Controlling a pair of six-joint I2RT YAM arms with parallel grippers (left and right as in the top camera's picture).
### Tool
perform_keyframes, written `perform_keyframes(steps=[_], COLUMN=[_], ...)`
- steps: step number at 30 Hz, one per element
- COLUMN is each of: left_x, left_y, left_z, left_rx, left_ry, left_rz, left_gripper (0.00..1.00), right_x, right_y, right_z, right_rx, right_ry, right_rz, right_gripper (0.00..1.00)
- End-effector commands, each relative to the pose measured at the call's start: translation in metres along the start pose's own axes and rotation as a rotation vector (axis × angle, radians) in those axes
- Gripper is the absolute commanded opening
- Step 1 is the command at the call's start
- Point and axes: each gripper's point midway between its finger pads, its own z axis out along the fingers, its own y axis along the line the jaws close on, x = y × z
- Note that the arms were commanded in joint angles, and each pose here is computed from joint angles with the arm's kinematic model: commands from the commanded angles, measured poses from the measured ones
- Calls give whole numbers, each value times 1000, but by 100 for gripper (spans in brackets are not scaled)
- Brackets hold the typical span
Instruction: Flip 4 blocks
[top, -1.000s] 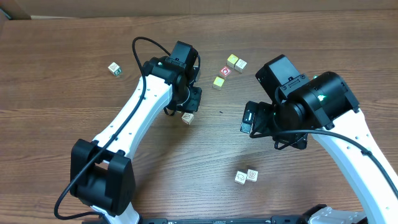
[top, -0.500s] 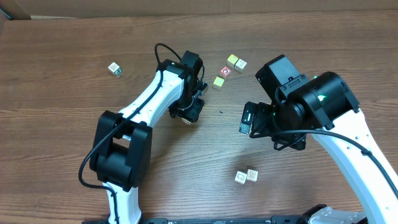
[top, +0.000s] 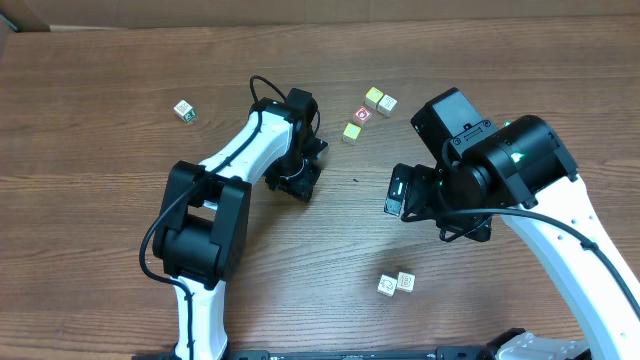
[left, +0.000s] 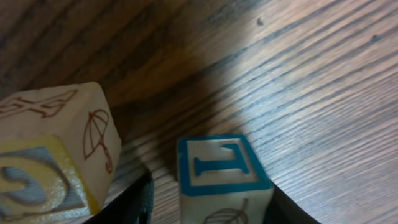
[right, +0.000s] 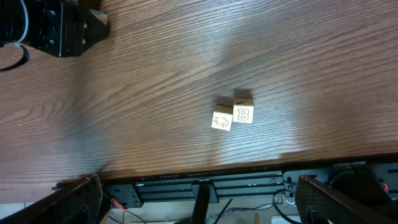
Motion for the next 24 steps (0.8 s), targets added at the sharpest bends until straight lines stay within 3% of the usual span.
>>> perform_keyframes(steps=[1,5,9,14,24], left_x=[0,-2,-4,-8,-16], left_y=[0,0,0,-3,-15], left_z=[5,3,-2,-10,-20], left_rx=[6,5,6,20,29], left_ry=[7,2,1,-7,-24], left_rz=[20,20,13,7,13], left_gripper=[45,55,50,31,31], right_x=[3,3,3,3,2], right_y=[1,1,1,1,2], right_z=[0,0,0,0,0], right_rx=[-6,-6,-6,-6,-6], right_ry=[8,8,7,7,3], right_rz=[-2,-2,-2,-2,-3], right_gripper=[100,100,100,100,100])
